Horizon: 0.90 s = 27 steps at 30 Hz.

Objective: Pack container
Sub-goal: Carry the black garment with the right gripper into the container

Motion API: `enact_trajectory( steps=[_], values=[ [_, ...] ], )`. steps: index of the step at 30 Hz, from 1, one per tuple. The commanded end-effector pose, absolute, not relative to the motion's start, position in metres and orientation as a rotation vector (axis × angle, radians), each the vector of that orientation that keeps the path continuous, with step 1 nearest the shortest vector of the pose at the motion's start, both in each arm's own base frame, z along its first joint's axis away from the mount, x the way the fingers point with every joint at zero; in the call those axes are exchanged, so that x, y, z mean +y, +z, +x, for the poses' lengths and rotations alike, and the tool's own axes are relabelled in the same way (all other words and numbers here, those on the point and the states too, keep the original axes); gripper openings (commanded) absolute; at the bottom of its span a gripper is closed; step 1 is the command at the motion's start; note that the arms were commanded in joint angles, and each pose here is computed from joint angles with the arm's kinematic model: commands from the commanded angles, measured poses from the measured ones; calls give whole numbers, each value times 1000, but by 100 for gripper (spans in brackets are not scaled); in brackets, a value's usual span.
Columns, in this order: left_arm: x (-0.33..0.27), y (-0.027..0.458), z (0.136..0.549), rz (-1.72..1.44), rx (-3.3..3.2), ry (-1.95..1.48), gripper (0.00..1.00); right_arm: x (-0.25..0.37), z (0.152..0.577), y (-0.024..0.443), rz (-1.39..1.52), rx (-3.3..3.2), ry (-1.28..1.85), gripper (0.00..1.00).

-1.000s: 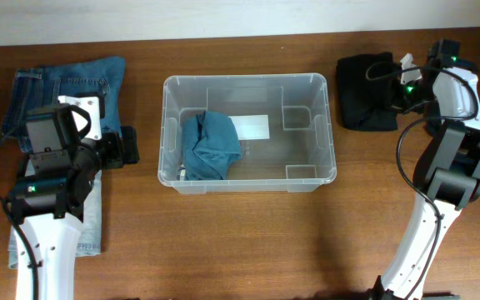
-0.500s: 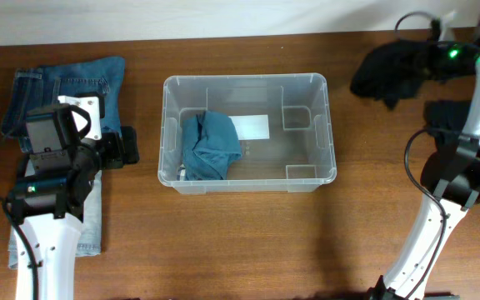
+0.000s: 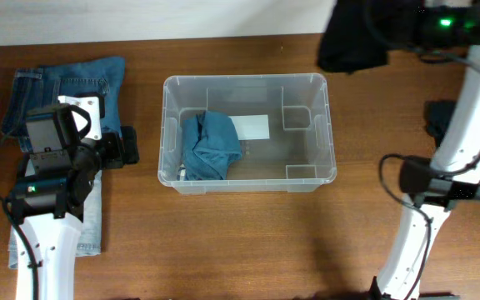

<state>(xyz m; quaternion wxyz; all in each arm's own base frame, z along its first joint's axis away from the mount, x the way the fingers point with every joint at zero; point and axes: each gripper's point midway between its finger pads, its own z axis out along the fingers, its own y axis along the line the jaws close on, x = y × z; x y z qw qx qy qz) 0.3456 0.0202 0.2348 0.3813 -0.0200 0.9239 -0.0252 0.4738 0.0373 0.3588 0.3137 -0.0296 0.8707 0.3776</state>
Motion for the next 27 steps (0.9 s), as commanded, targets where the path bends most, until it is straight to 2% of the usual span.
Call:
enact_trajectory(
  steps=[1, 8, 16, 27],
  values=[
    [22, 234, 346, -70, 2359, -59, 100, 87, 458, 373, -145, 2315, 996, 4],
    [22, 234, 346, -70, 2359, -59, 99, 154, 453, 339, -186, 2483, 764, 4],
    [22, 234, 346, -70, 2359, -59, 99, 224, 429, 296, -304, 2643, 645, 4],
    [22, 234, 346, -70, 2359, -59, 100, 303, 410, 229, -483, 2784, 731, 4]
  ],
)
